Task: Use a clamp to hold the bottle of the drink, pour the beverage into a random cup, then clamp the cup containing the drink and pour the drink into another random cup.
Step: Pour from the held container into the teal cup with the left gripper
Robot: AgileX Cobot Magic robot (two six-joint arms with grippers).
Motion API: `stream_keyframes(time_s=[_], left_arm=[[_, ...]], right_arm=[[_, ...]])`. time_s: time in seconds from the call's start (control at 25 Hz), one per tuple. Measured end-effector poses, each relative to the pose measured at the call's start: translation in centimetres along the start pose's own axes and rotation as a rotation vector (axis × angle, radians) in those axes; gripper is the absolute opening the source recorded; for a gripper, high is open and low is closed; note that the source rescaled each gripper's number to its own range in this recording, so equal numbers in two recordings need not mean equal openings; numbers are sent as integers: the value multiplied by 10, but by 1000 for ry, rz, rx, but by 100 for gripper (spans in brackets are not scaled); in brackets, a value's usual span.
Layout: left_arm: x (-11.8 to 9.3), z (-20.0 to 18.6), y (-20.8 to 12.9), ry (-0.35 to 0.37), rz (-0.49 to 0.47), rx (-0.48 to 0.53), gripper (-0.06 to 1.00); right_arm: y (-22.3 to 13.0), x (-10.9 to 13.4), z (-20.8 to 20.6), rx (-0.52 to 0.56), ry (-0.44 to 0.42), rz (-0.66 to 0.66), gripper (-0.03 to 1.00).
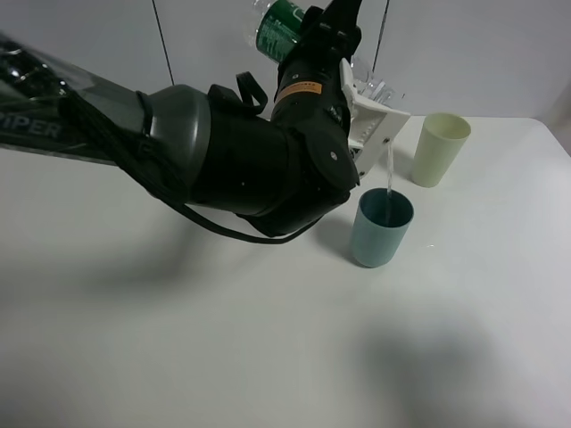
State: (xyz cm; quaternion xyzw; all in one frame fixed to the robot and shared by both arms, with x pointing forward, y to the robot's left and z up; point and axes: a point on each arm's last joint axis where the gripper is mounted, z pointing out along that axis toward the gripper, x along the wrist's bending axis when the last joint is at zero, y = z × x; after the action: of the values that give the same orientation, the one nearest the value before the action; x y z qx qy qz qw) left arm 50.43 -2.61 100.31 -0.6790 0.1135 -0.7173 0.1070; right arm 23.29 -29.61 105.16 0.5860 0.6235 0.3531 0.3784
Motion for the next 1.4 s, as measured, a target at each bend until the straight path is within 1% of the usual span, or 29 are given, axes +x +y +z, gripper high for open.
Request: stream_keyframes(time_s=[0.4, 0.56, 0.92, 1.16, 1.28, 1.32, 1.36, 1.4], left_arm=[[2, 0, 1, 27, 62, -12, 2], [3, 0, 1, 32, 116, -13, 2], [4, 0, 2, 48, 169, -18, 2], [8, 0, 4, 88, 188, -32, 2], [12, 0, 5, 128, 200, -45, 2], [12, 0, 5, 128, 200, -45, 2], [15, -1, 7, 158, 209, -55, 2], [16, -1, 7, 171, 214, -59, 2]], right_arm=[[0, 0, 0, 0, 0, 0, 60], [0, 0, 0, 0, 0, 0, 60], [0, 0, 0, 0, 0, 0, 60], [0, 0, 0, 0, 0, 0, 60], [0, 0, 0, 0, 0, 0, 60], [0, 0, 0, 0, 0, 0, 60], [0, 0, 0, 0, 0, 0, 60], [0, 0, 0, 0, 0, 0, 60]])
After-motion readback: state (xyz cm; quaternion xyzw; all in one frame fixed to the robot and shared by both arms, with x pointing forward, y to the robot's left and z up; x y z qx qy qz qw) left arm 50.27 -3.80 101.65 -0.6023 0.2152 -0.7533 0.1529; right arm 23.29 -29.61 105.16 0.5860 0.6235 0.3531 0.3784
